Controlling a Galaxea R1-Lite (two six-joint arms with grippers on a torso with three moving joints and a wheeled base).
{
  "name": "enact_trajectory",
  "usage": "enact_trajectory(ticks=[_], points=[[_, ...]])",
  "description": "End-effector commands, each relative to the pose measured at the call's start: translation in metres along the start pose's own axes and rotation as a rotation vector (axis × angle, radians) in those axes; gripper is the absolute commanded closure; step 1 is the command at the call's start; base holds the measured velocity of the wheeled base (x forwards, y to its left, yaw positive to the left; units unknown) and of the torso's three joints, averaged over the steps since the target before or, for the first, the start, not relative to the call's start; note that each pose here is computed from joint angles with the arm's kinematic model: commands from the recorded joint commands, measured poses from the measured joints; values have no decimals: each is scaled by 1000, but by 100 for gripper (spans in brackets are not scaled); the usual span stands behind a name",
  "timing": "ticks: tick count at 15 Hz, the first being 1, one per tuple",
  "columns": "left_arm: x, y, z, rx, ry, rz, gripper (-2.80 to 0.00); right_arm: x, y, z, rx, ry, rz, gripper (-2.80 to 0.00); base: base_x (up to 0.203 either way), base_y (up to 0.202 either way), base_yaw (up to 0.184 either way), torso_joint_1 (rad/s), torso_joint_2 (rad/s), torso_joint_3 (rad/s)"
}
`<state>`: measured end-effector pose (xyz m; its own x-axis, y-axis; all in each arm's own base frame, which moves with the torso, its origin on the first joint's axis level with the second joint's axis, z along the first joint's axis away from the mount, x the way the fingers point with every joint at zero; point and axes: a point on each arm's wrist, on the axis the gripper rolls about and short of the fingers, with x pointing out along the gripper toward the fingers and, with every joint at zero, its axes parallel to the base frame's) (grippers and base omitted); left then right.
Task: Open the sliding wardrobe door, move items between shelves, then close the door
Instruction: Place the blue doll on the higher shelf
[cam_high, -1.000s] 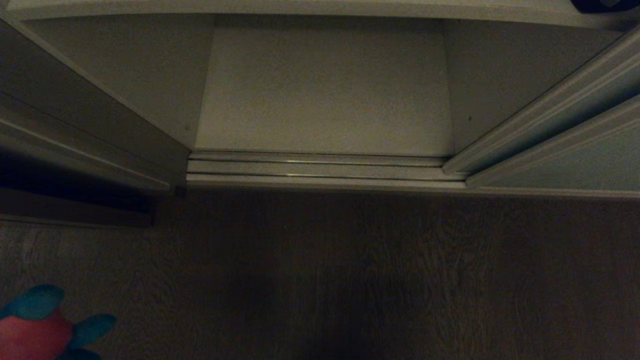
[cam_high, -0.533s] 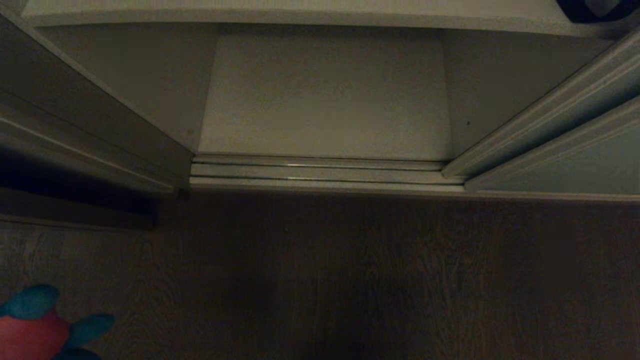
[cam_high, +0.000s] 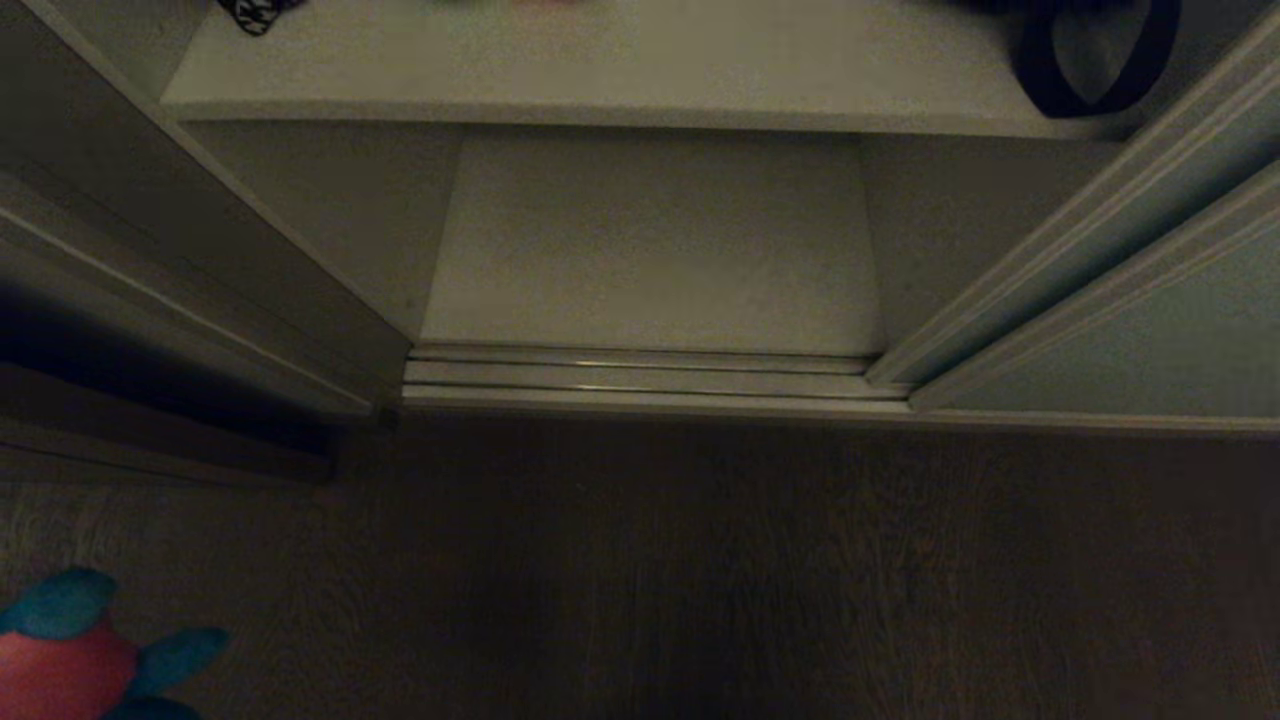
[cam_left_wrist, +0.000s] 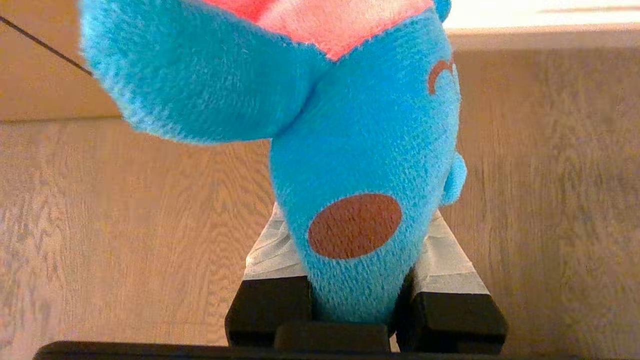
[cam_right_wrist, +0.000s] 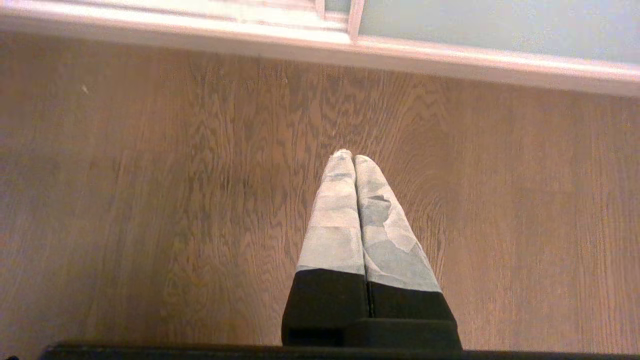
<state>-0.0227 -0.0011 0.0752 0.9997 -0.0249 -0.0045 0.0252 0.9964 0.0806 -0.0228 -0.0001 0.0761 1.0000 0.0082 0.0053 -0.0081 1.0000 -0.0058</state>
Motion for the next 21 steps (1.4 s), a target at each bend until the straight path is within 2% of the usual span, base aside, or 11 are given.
enact_trajectory(ticks=[1, 21], points=[[0, 0, 0, 0, 2, 0, 0, 0, 0, 0, 0, -4, 1, 0, 0, 0, 0, 2, 1, 209], [0, 0, 0, -3, 4, 14, 0, 0, 0, 0, 0, -4, 1, 0, 0, 0, 0, 2, 2, 185]])
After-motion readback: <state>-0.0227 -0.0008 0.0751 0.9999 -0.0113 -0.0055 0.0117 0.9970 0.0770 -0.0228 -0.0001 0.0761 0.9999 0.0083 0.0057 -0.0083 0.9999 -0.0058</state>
